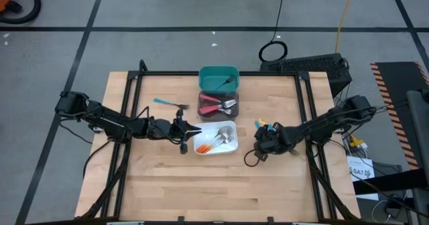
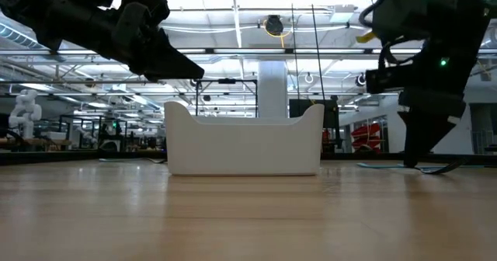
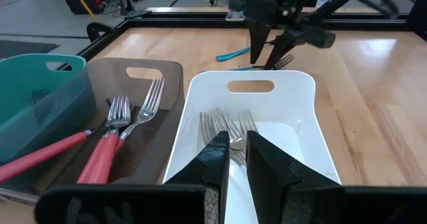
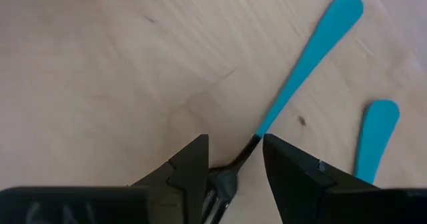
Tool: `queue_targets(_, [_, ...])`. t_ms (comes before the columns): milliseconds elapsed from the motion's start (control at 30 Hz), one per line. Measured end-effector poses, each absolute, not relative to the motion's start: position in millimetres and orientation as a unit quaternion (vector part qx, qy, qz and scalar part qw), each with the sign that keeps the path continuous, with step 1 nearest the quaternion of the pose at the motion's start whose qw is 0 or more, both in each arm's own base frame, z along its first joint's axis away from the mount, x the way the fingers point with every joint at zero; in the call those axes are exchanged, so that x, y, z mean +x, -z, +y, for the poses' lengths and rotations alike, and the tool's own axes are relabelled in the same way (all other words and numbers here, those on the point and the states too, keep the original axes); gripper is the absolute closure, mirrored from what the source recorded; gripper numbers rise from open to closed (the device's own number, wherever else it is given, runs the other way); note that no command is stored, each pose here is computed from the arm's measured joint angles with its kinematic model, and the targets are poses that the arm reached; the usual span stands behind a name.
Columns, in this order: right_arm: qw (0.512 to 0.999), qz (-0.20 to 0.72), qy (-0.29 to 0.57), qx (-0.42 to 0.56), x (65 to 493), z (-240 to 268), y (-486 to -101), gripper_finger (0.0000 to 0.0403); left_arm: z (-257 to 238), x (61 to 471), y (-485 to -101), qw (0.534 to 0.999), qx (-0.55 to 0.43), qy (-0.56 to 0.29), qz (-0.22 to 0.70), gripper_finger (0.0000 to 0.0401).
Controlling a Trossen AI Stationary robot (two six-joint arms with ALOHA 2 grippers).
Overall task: Sort silverware by color (type)
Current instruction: Put the bottom left blue fork into the blue bin
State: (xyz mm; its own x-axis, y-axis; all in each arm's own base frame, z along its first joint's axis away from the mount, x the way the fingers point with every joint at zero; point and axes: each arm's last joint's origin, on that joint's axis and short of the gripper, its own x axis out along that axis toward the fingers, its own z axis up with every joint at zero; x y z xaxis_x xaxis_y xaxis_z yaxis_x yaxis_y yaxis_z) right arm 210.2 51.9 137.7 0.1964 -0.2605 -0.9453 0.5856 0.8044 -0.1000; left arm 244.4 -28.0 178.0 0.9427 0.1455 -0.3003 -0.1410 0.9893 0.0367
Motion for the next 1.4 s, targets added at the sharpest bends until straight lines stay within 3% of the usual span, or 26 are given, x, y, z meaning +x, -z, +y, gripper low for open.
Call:
queue_targets(367, [0.743, 0.59, 0.276, 0.153, 218.5, 46.1, -124.2, 0.0279, -28.0, 244.1, -177.0, 0.985, 0.008, -0.073, 0.158, 0.0348])
queue_targets(767, [0.747, 0.588, 0.266, 0.158, 222.1, 41.7, -123.6, 0.0391, -28.0, 244.1, -176.9, 0.985, 0.008, -0.073, 0.159, 0.0348])
queue_targets(1400, [0.769, 0.575, 0.243, 0.137, 221.1, 40.6, -132.0, 0.0401, -28.0, 244.0, -176.8, 0.984, 0.005, -0.073, 0.16, 0.0348])
